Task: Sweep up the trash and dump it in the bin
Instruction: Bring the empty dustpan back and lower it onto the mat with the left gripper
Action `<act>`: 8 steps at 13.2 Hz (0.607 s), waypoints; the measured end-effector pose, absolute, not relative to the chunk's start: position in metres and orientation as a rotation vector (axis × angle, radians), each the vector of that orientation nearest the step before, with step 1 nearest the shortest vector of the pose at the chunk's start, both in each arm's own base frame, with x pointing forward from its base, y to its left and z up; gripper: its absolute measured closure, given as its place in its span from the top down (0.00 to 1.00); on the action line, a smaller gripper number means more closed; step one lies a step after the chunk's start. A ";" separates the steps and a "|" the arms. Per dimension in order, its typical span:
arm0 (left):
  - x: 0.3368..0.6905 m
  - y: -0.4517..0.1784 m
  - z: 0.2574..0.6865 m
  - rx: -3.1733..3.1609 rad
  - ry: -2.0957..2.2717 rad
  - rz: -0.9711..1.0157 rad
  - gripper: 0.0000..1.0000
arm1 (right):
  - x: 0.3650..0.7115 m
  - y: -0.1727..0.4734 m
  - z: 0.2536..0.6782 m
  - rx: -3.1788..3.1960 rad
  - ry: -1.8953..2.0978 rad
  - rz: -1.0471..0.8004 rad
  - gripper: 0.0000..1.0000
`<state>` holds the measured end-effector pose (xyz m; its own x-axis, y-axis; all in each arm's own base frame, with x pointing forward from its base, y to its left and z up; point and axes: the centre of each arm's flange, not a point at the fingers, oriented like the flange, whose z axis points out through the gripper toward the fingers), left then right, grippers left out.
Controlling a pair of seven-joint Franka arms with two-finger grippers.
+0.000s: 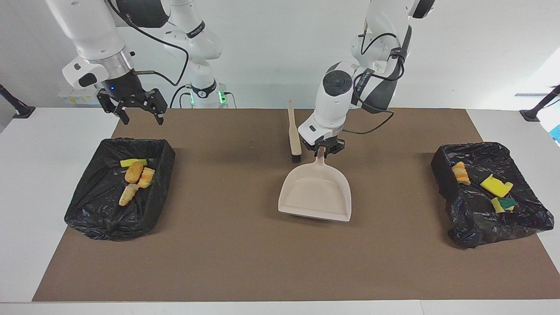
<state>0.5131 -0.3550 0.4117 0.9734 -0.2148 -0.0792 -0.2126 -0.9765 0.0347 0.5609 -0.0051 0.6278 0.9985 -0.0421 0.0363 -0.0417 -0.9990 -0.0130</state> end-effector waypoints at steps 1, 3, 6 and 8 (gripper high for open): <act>0.518 -0.360 0.407 3.075 -0.292 -0.123 0.31 | 0.561 -0.005 0.628 -3.128 0.066 -0.057 1.00; 0.529 -0.367 0.400 3.047 -0.252 -0.120 0.31 | 0.561 -0.005 0.628 -3.128 0.066 -0.057 1.00; 0.540 -0.389 0.398 3.020 -0.200 -0.119 0.31 | 0.561 -0.005 0.628 -3.128 0.066 -0.057 1.00; 0.546 -0.406 0.388 3.026 -0.161 -0.123 0.31 | 0.561 -0.005 0.628 -3.128 0.066 -0.057 1.00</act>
